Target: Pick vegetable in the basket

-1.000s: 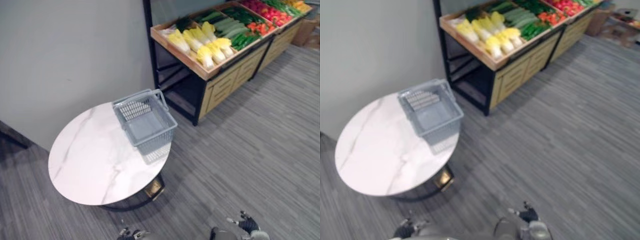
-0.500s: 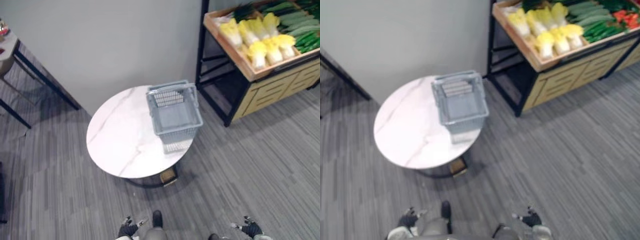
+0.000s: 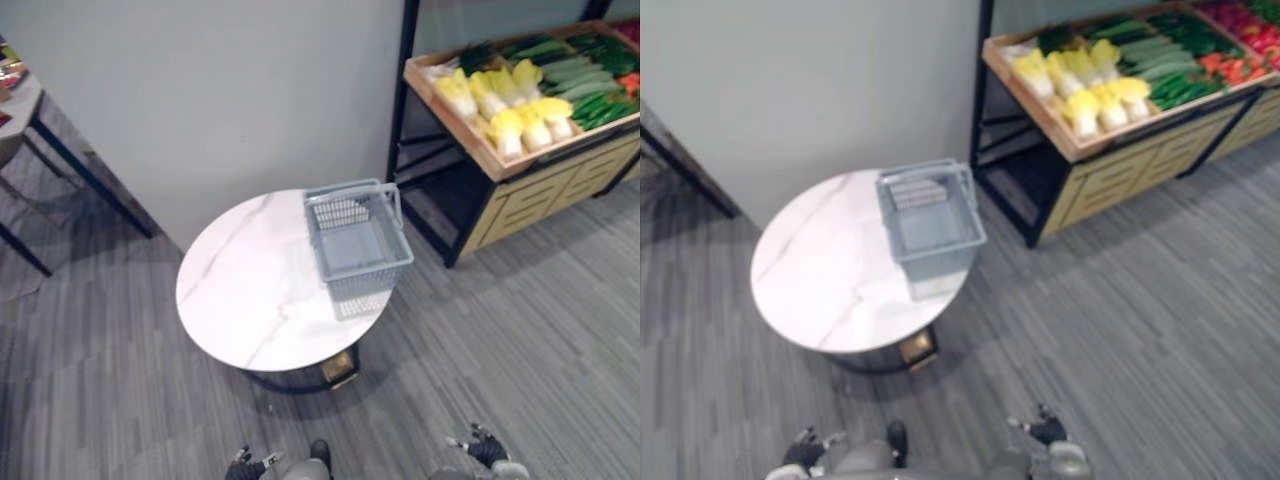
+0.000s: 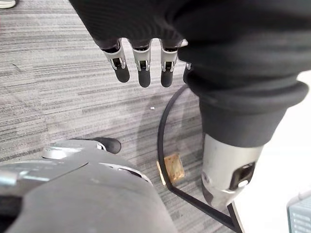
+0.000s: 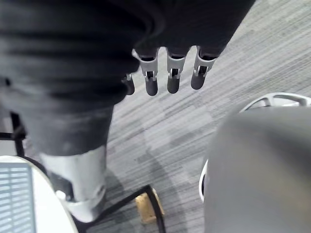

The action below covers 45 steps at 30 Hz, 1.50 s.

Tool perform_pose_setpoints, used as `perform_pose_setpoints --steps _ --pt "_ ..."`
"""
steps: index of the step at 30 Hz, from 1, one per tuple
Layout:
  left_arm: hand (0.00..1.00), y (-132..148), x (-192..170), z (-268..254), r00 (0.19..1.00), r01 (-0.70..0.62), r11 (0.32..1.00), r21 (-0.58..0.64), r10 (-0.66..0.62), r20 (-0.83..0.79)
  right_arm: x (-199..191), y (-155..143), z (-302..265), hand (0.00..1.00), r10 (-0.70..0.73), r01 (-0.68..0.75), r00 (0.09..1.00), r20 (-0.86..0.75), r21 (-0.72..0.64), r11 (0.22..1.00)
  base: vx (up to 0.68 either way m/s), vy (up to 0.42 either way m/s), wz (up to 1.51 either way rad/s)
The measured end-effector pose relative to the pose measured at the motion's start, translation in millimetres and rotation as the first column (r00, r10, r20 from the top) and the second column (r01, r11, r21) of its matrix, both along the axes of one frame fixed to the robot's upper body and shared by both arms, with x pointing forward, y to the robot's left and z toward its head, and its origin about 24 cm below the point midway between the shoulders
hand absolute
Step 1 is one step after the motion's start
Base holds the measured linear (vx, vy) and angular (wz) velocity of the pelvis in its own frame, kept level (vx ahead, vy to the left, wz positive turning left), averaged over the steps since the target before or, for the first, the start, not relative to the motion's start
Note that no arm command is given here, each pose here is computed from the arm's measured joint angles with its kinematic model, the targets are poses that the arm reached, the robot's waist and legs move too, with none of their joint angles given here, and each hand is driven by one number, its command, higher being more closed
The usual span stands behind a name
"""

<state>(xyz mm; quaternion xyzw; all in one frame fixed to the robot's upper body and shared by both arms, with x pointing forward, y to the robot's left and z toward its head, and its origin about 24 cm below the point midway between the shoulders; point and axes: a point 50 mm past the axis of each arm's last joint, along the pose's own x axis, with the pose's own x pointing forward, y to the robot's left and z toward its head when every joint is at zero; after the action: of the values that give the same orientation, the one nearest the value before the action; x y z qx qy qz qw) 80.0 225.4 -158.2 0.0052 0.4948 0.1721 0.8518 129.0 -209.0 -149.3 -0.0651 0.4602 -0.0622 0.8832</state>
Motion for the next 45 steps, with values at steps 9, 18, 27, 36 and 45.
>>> perform_pose_setpoints --steps 9,18,27,36,45 --pt "0.00 14 -5 1 0.999 0.004 0.999 0.043 -0.003 -0.032 -6 11 -4 0.00 -0.022 0.023 1.000 -0.012 0.051 0.998 0.13 -0.160 0.56" --pt "0.00 -1 -14 -5 0.996 -0.067 0.998 -0.008 0.066 -0.052 -4 0 -2 0.00 0.010 -0.010 1.000 -0.017 0.020 1.000 0.21 -0.191 0.29" --pt "0.00 -5 -4 -3 0.998 -0.054 0.998 -0.011 0.054 -0.018 -3 -4 0 0.00 0.116 -0.116 0.993 -0.030 -0.031 0.993 0.16 -0.016 0.10" --pt "0.00 0 10 1 1.000 0.022 0.999 0.039 -0.022 -0.004 15 20 4 0.00 0.242 -0.241 0.970 0.024 -0.026 0.970 0.09 0.165 -0.05" --pt "0.00 14 9 5 0.996 0.089 0.992 0.089 -0.089 -0.011 35 57 16 0.00 0.429 -0.429 0.895 0.123 -0.027 0.903 -0.06 0.034 -0.24"
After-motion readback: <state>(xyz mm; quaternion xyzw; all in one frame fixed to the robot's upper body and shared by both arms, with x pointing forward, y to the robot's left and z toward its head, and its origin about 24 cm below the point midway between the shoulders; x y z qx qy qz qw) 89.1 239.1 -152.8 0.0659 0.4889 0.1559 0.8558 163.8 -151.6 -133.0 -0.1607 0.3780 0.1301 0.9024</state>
